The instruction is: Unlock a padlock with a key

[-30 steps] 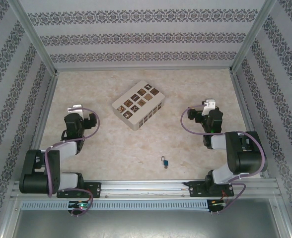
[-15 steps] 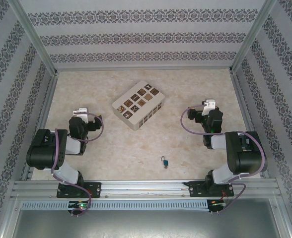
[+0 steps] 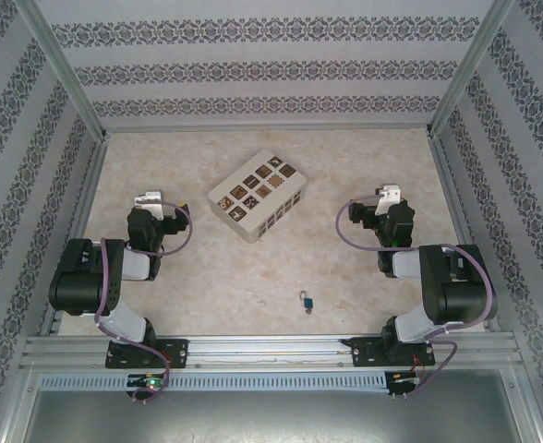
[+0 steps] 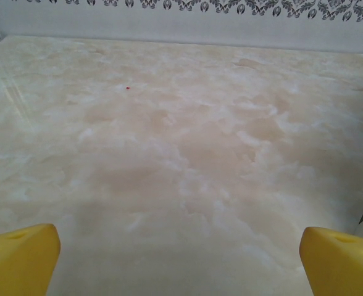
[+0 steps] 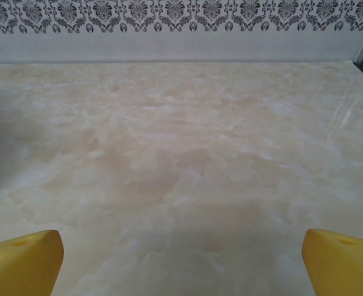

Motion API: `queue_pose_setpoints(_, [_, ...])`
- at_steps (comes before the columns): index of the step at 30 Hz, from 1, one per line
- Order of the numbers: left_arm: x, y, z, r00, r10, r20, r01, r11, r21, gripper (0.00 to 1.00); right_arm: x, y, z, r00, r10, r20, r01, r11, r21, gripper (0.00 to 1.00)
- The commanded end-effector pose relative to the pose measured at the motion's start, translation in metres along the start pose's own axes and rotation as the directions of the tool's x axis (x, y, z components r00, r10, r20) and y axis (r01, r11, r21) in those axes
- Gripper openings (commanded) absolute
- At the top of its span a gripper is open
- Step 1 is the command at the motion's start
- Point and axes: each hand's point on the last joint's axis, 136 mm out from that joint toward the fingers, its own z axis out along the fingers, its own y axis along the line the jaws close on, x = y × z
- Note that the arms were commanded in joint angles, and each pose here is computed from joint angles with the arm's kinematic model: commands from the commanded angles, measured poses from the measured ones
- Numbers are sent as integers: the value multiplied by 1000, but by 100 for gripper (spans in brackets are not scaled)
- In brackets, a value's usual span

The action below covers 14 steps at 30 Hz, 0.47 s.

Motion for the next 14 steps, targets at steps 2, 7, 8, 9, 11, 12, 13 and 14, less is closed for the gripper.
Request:
queue_pose_setpoints(2, [-4,0,-1,1000,18,11,-18,1000,-2,99,-5,-1,2,1000,13,13,-13,1000,7,98])
queue_pose_setpoints(7, [-3,-1,0,1000,20,8,-20,1000,1,99,-5,-1,2,1000,11,13,-11,1000,8,98])
queue_pose_setpoints(8, [-3,-1,0,1000,20,8,-20,1000,1,99,-5,-1,2,1000,11,12,-11,1000,8,98])
queue_pose_setpoints(9, [-3,-1,0,1000,19,8,-19,1000,1,99,-5,-1,2,1000,10,11,-10,1000,8,98])
queue_pose_setpoints(11, [-4,-1,0,1000,20,10,-20,1000,0,99,-5,-1,2,1000,10,11,-11,1000,8,98])
queue_pose_setpoints(12, [-4,0,0,1000,19,9,-19,1000,0,99,-5,-1,2,1000,11,11,-11,1000,7,98])
queue_pose_setpoints(13, [-4,-1,0,1000,20,9,-20,1000,0,99,-5,-1,2,1000,11,11,-11,1000,8,98])
queue_pose_setpoints(14, [-4,-1,0,1000,19,11,-19,1000,1,99,-5,-1,2,1000,11,12,-11,1000,7,98])
